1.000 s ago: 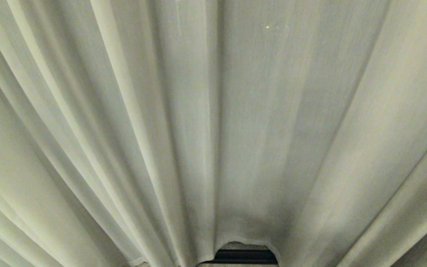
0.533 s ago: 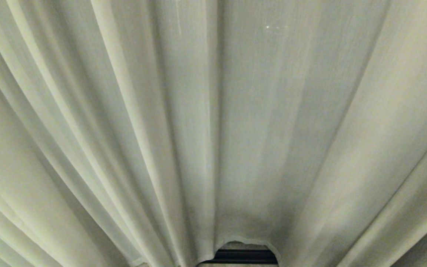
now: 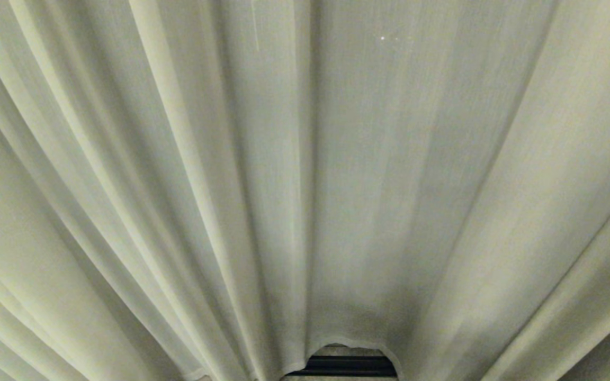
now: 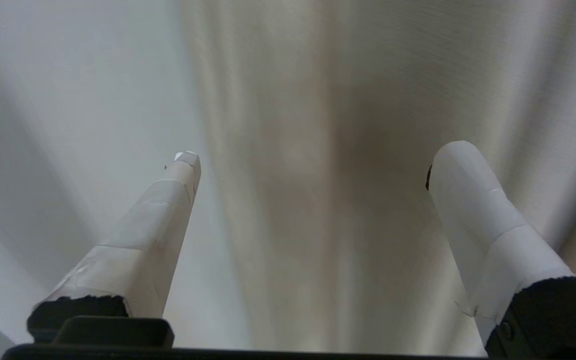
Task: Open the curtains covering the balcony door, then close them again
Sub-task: Close the outer curtains on both sides
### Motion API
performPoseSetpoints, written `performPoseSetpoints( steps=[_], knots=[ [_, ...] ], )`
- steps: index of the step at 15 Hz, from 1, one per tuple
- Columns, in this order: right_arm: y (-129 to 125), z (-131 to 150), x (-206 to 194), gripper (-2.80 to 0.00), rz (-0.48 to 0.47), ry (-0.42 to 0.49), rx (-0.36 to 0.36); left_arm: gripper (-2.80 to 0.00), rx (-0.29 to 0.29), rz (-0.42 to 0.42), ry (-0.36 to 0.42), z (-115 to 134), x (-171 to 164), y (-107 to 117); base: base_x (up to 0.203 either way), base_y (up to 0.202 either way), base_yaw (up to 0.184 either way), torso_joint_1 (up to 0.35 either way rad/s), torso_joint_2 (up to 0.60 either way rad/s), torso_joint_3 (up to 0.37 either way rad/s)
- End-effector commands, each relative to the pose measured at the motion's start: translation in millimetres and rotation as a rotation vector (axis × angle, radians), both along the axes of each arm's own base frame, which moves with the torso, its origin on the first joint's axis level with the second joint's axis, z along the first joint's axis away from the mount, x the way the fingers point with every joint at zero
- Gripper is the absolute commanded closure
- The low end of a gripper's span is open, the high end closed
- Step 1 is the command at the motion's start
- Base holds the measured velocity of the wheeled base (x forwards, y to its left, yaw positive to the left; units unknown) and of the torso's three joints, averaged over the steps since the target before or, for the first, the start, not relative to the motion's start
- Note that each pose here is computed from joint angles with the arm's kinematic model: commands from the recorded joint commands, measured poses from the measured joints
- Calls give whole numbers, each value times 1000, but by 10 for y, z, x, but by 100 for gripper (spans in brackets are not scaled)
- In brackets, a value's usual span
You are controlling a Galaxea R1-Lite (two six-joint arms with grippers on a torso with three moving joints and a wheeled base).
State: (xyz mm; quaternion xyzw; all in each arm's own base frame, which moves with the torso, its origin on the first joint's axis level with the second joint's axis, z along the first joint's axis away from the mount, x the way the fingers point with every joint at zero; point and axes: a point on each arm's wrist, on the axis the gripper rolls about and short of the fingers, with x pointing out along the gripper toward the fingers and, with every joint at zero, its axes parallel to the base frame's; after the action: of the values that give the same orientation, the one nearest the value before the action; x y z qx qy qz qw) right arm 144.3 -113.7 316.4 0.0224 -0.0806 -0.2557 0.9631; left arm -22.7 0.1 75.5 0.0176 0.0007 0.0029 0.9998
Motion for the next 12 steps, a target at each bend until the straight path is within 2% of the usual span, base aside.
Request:
performPoseSetpoints(
  steps=[1, 3, 12],
  knots=[
    [-187, -44, 259, -280, 74, 7, 27, 0, 0, 1, -1, 0, -1, 0, 0, 0, 0, 0, 0, 0],
    [-261, -23, 369, -280, 124, -4, 19, 0, 0, 2, -1, 0, -1, 0, 0, 0, 0, 0, 0, 0],
    [-420, 65, 577, -280, 146, -17, 5, 0, 0, 0, -1, 0, -1, 0, 0, 0, 0, 0, 0, 0]
  ],
)
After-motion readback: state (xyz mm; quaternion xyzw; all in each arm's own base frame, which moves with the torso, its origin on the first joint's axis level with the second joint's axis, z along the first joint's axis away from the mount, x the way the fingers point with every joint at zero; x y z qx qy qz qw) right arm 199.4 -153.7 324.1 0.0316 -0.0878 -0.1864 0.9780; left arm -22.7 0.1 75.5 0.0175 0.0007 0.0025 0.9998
